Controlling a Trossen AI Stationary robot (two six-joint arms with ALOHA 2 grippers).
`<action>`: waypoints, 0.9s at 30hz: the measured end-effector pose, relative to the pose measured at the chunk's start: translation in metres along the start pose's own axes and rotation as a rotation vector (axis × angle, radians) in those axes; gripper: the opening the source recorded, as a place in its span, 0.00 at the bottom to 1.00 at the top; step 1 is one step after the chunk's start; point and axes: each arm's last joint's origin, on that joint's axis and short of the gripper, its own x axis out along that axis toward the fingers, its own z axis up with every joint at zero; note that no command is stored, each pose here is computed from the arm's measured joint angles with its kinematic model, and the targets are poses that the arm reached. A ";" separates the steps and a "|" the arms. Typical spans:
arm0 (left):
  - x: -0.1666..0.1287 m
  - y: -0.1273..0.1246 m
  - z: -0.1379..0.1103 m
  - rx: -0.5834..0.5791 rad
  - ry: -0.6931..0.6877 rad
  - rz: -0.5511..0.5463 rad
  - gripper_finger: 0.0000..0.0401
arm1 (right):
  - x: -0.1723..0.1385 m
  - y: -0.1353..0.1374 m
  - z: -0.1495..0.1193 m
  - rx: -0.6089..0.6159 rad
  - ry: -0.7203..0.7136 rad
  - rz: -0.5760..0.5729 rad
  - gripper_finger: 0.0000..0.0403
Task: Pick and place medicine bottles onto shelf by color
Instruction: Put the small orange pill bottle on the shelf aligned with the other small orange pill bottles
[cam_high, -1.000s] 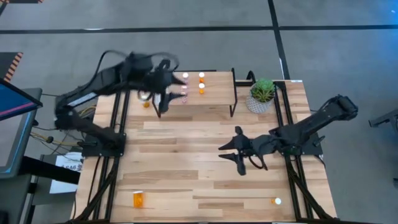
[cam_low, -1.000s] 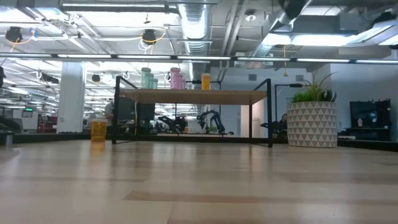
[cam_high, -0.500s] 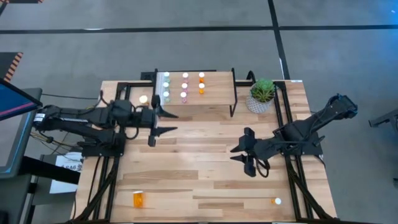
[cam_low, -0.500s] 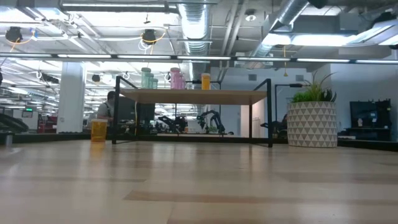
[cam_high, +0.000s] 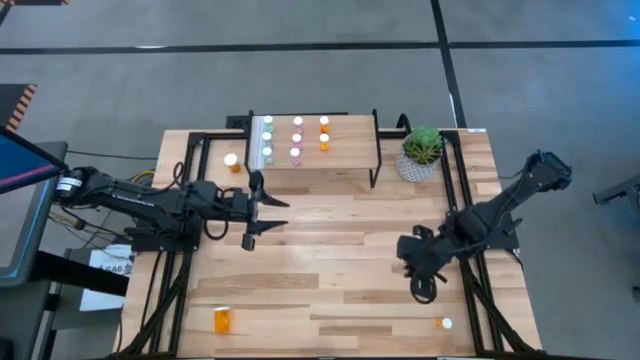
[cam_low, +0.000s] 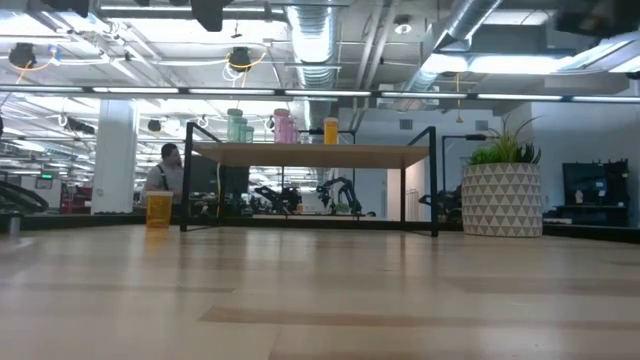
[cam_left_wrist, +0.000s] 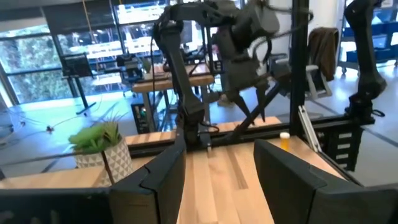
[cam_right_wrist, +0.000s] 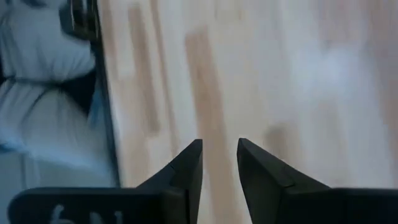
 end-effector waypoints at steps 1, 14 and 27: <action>0.000 0.000 0.001 0.000 -0.004 0.001 0.44 | 0.002 0.002 -0.002 0.024 0.041 0.009 0.29; -0.001 0.000 0.000 0.010 0.003 0.006 0.44 | 0.036 0.026 -0.030 0.178 0.375 0.010 0.27; 0.000 -0.001 -0.002 0.017 0.019 -0.007 0.44 | 0.038 0.059 -0.063 0.312 0.428 0.055 0.55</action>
